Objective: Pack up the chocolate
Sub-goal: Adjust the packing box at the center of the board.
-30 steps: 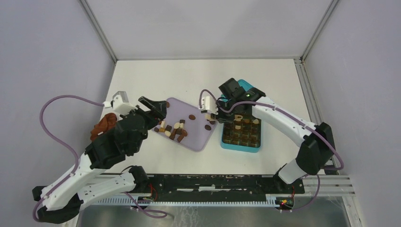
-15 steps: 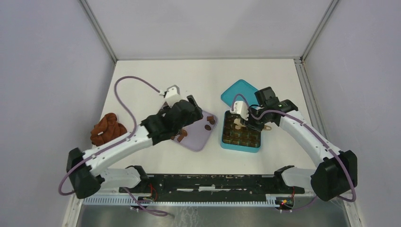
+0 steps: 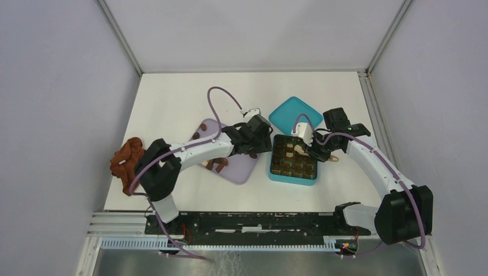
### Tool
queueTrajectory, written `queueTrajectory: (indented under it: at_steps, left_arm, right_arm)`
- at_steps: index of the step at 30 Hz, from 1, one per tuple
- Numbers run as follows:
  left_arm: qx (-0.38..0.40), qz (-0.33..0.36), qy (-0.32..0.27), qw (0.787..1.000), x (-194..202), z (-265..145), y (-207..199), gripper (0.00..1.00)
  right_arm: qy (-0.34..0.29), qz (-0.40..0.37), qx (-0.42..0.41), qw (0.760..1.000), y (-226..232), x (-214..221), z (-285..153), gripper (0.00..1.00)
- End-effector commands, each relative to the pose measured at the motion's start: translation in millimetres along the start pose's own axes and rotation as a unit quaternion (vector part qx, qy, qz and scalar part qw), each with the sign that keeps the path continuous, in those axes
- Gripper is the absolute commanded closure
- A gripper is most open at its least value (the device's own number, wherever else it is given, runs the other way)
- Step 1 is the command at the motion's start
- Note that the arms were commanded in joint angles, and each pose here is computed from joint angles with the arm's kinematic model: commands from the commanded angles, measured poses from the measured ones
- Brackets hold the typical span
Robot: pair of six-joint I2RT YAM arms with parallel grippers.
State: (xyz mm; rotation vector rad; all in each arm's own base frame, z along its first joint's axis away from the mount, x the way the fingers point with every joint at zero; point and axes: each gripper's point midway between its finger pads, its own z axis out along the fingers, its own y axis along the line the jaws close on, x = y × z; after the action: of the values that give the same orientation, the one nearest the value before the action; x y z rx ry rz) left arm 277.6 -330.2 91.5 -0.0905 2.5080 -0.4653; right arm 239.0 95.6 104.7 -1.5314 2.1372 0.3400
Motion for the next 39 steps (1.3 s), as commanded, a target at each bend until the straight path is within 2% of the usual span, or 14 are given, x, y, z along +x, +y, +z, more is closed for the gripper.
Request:
queueTrajectory:
  at_steps: [1,4,12,18,28,39]
  left_arm:
    - [0.064,0.036,0.012,0.997,-4,16,-36,0.35]
    - [0.072,0.046,0.018,0.996,-3,27,-41,0.37]
    - [0.076,0.052,0.034,0.995,-2,47,-46,0.53]
    - [0.058,0.055,0.035,0.996,-2,50,-42,0.74]
    - [0.041,0.086,-0.021,0.995,-20,34,-48,0.98]
    - [0.042,0.131,-0.141,0.980,-41,-1,-59,0.98]
  right_arm:
    - [-0.032,-0.014,0.008,0.999,-3,-10,-5,0.87]
    - [-0.034,-0.016,0.008,0.999,-3,-10,-7,0.87]
    - [-0.036,-0.015,0.003,0.999,-1,-9,-8,0.86]
    - [-0.037,-0.015,-0.002,0.999,0,-9,-7,0.86]
    - [-0.045,-0.020,-0.018,0.999,4,-14,-8,0.86]
    - [-0.053,-0.035,-0.033,0.997,8,-19,-11,0.86]
